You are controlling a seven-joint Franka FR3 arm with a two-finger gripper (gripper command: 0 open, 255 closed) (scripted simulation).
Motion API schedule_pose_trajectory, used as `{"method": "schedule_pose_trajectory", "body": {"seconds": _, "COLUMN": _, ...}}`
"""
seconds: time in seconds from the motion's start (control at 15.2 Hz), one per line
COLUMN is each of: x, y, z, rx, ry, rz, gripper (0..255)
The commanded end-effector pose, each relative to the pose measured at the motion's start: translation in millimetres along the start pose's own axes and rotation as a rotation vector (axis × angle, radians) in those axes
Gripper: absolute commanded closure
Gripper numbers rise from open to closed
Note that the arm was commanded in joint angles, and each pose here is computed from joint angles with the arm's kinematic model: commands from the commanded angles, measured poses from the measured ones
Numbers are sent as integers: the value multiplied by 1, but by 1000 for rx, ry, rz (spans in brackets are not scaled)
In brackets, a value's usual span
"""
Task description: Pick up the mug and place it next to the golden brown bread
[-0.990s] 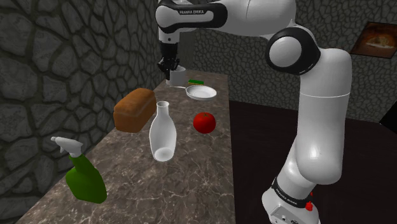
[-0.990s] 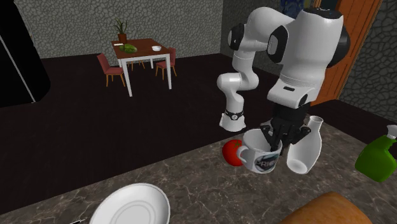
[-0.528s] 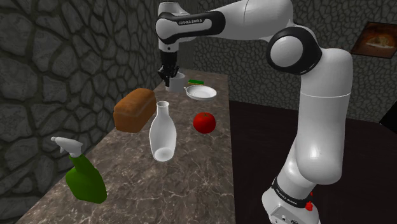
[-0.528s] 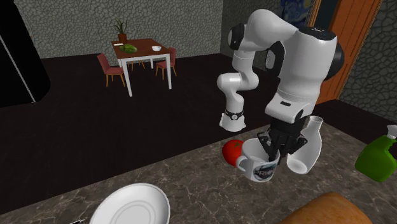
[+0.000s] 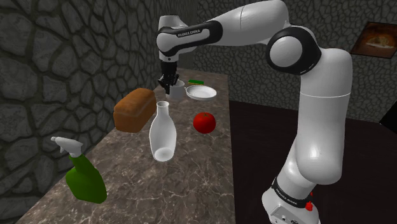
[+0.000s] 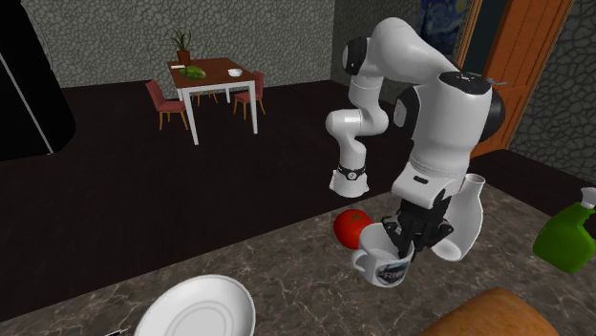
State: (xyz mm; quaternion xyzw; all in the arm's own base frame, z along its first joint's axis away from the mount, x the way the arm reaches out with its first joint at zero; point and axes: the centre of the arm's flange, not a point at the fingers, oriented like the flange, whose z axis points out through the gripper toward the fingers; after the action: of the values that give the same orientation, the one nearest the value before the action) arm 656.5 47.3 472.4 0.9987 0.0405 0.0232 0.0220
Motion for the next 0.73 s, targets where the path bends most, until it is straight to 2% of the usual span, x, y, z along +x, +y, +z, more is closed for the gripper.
{"method": "schedule_pose_trajectory", "body": {"seconds": 0.0, "x": 0, "y": -1, "z": 10, "rx": 0, "ry": 1, "rz": 0, "gripper": 255}}
{"method": "schedule_pose_trajectory", "body": {"seconds": 0.66, "x": -2, "y": -4, "z": 63, "rx": 0, "ry": 1, "rz": 0, "gripper": 255}}
